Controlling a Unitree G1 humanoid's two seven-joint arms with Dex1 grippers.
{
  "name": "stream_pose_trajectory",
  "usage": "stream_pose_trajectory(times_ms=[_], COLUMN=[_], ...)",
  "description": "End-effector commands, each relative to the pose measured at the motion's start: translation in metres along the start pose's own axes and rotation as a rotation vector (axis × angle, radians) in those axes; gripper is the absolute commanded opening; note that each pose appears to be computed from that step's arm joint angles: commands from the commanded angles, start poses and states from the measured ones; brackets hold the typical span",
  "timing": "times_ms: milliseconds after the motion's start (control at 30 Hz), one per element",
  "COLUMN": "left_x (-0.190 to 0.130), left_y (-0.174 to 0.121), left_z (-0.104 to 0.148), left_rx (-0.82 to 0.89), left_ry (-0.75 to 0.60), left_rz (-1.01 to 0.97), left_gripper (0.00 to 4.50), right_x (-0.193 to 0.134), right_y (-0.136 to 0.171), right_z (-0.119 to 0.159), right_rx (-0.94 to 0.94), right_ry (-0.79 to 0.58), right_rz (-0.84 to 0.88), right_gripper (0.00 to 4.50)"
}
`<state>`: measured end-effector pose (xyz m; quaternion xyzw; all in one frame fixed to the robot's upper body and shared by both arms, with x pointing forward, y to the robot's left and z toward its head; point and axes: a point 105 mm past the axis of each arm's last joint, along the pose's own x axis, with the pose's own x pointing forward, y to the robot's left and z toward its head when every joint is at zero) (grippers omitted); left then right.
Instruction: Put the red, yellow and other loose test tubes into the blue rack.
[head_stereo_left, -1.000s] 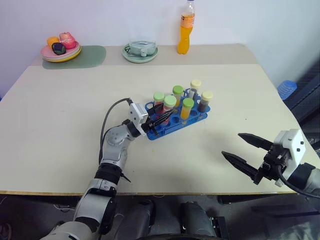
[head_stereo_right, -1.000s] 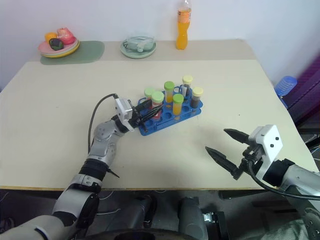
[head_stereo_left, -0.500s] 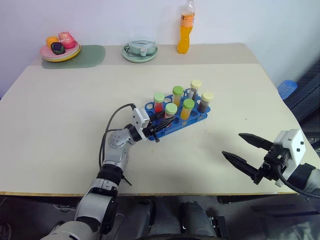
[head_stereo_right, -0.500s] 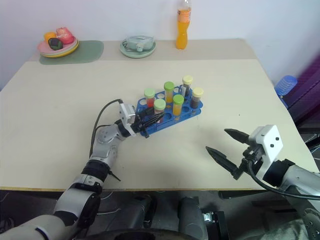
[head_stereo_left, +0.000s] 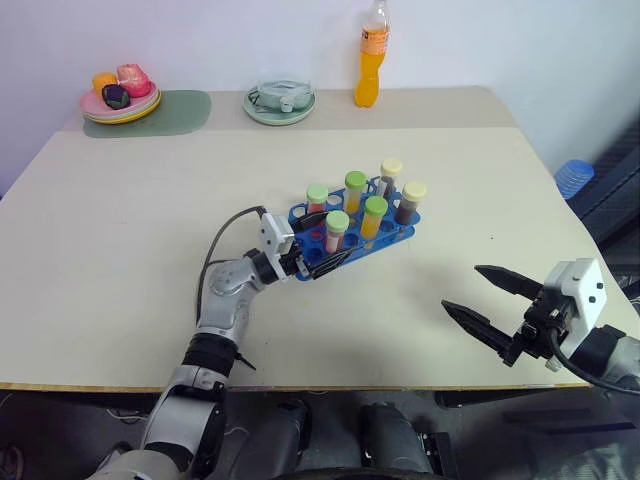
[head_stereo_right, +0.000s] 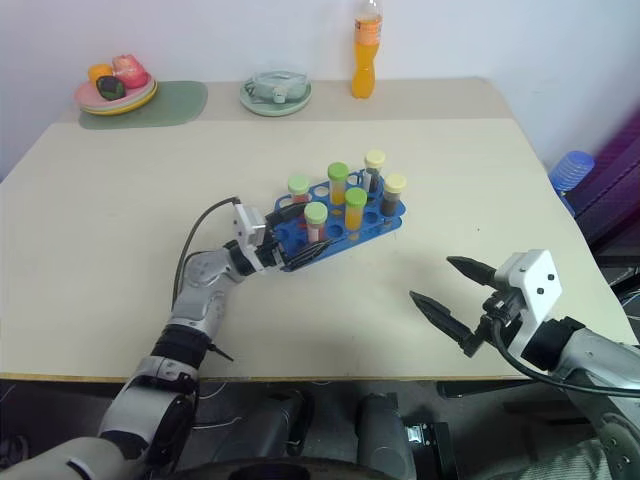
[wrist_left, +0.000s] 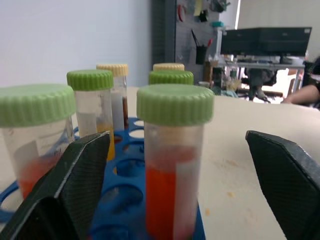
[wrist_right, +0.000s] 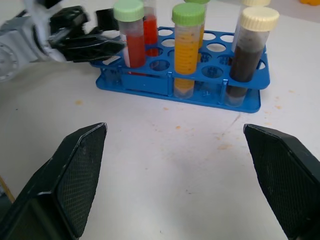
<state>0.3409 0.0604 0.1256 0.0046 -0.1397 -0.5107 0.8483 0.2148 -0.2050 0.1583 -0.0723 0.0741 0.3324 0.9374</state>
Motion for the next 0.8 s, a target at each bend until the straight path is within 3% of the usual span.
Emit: stream_pose_trajectory(times_ms=[33,267,467,800], left_x=[-0.012,-0.059,-0.096,-0.120], left_y=[0.005,0.016,0.034,0.030], left_z=[0.020,0.037,0.042,0.030], left_rx=[0.027,-0.044,-0.003,0.004], left_ry=[-0.023,0.052,0.171,0.239], left_rz=[0.011,0.021,0.108,0.159], left_gripper=[4.44,4.44,4.44,4.44], right_x=[0.002,0.006,0.016,0.030], right_y=[-0.006,-0.030,-0.035,-0.046], right_z=[0.003,0.004,-0.003,-0.016], right_rx=[-0.048,-0.122,-0.112,-0.096], right_ry=[-0.031,-0.080,-0.112,-0.129], right_rz=[-0.032,-0.128,-0.125,-0.102], right_gripper=[4.50,4.50,4.50,4.50])
